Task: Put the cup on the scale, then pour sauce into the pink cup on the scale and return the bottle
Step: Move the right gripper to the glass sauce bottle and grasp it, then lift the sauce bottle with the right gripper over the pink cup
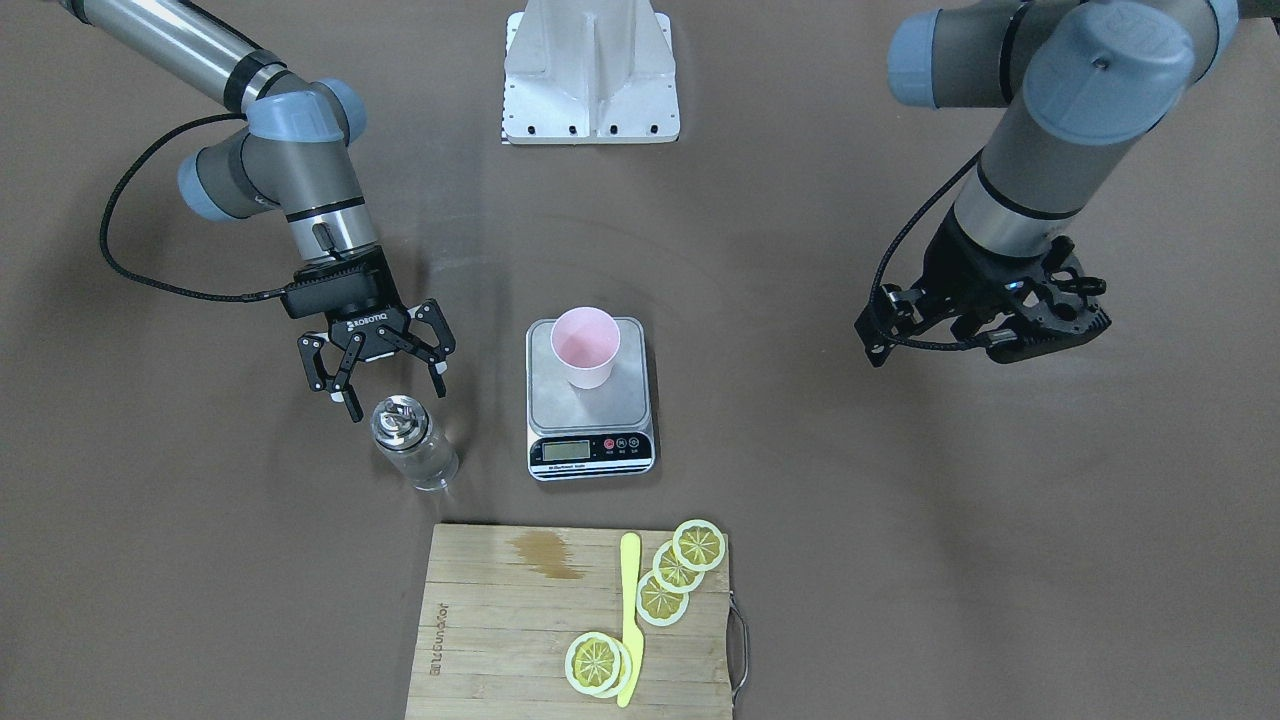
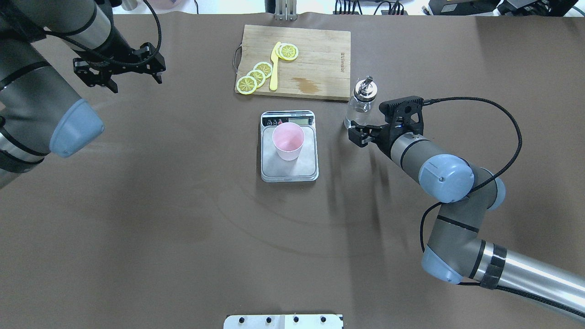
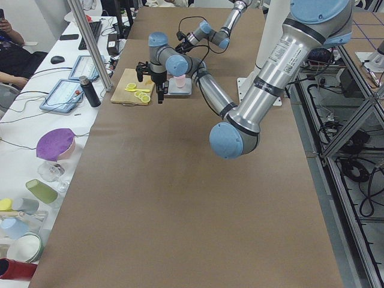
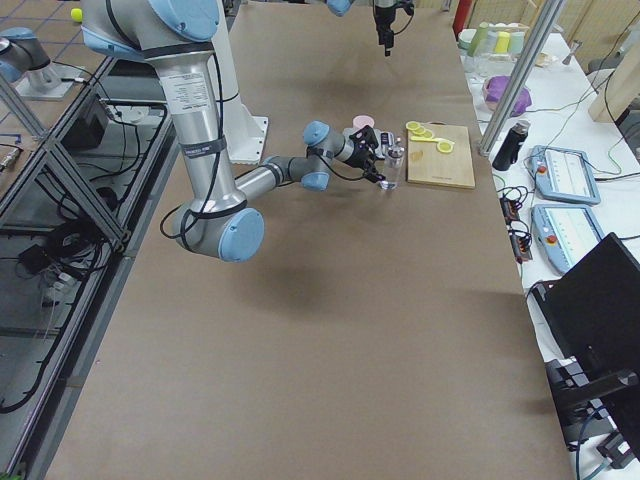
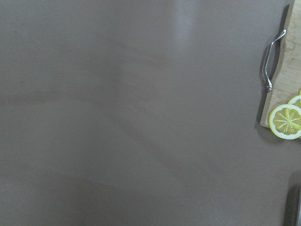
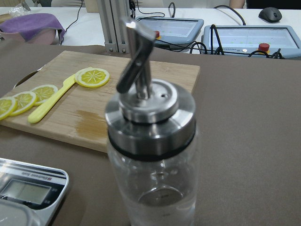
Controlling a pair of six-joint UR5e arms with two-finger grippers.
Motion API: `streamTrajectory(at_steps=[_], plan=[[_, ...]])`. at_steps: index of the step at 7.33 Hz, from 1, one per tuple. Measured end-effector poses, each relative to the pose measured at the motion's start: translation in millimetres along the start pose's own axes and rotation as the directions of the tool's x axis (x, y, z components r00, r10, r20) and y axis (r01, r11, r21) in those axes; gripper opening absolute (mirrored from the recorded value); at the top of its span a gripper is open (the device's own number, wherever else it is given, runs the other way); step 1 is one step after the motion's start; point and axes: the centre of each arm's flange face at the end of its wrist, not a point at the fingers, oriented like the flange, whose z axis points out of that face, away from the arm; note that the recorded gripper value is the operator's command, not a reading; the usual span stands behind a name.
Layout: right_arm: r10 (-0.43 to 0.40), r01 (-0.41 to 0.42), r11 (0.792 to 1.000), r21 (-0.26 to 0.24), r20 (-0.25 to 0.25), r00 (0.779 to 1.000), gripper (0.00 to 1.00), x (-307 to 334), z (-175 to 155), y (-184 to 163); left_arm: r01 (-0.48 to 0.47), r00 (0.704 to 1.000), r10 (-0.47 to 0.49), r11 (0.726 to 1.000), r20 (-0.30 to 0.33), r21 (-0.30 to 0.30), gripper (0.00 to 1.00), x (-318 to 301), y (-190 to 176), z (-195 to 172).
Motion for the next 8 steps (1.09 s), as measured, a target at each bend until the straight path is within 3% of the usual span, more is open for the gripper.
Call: streamTrajectory(at_steps=[4, 8], plan=[[-0.046, 0.047, 0.998, 0.037, -0.026, 0.999, 0.99, -9, 14, -8, 0.004, 1.0, -0.004, 1.0, 0.005, -0.005, 0.99, -1, -2, 5], [-0.048, 0.049, 0.998, 0.04, -0.039, 0.998, 0.95, -10, 23, -12, 0.003, 1.0, -0.003, 1.0, 0.006, -0.005, 0.99, -1, -3, 5]])
